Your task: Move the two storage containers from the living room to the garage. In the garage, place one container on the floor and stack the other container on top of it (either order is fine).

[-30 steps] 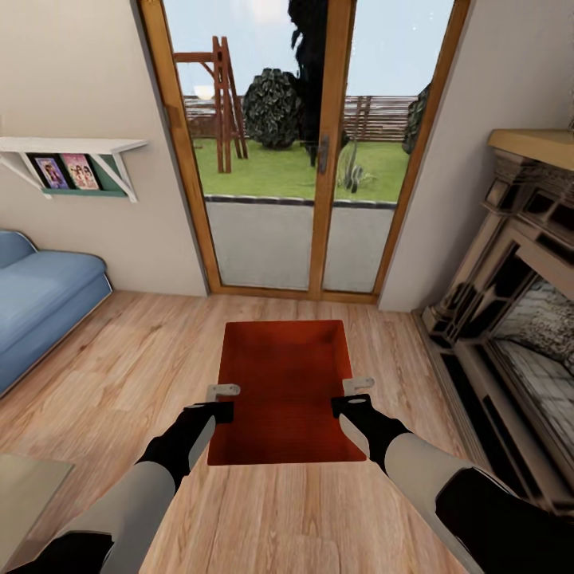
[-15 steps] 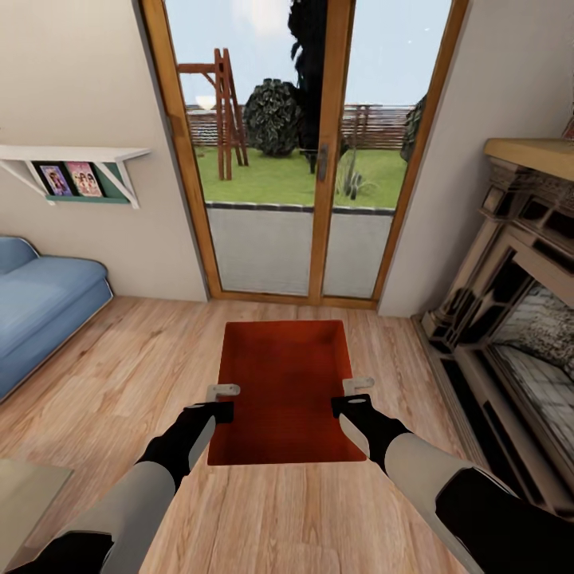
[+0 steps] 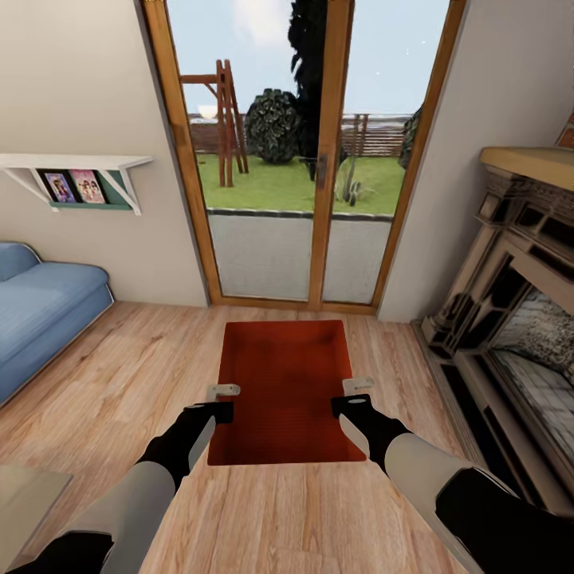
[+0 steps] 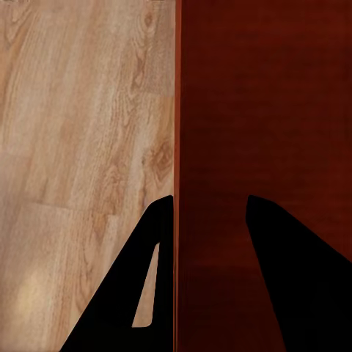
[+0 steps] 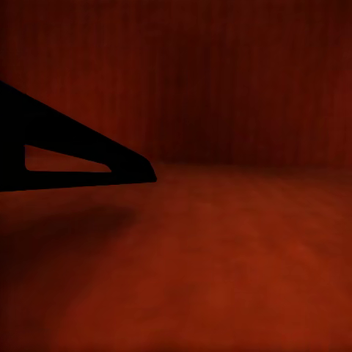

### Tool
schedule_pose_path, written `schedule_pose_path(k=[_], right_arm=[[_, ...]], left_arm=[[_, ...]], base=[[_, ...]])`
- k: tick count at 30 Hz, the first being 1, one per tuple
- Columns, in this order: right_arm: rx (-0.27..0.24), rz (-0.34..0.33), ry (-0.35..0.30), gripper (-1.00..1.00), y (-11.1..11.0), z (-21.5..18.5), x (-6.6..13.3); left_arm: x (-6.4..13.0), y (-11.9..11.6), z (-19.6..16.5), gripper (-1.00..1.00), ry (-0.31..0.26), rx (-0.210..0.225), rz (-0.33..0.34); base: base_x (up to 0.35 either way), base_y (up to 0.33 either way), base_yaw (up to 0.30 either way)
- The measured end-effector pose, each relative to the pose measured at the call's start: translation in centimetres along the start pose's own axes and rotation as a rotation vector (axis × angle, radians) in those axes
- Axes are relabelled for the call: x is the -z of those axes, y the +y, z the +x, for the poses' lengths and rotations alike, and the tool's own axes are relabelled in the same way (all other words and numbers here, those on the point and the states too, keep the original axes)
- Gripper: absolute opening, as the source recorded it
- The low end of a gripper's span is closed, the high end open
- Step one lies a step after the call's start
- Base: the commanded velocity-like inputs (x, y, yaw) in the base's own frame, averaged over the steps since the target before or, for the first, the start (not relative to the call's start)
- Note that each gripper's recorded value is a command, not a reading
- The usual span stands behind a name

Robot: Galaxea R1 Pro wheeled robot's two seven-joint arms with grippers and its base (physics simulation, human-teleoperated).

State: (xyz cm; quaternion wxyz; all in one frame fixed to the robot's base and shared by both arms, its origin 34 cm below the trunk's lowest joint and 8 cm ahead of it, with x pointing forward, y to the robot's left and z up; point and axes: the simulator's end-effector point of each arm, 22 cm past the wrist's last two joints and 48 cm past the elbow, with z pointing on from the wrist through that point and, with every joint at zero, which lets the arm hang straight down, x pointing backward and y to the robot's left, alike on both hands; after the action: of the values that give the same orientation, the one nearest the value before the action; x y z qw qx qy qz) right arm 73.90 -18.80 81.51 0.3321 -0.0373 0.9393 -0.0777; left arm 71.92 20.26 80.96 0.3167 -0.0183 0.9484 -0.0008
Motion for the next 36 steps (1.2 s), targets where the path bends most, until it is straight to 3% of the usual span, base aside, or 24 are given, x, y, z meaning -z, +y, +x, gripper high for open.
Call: schedule_pose_path(k=[36], right_arm=[[-0.007, 0.007, -0.056, -1.00, -0.6, -3.0, 2.2]], left_arm=[[2.2, -0.1, -2.9, -1.00, -0.057, 0.001, 0.002]], base=[[0.000, 0.000, 0.000]])
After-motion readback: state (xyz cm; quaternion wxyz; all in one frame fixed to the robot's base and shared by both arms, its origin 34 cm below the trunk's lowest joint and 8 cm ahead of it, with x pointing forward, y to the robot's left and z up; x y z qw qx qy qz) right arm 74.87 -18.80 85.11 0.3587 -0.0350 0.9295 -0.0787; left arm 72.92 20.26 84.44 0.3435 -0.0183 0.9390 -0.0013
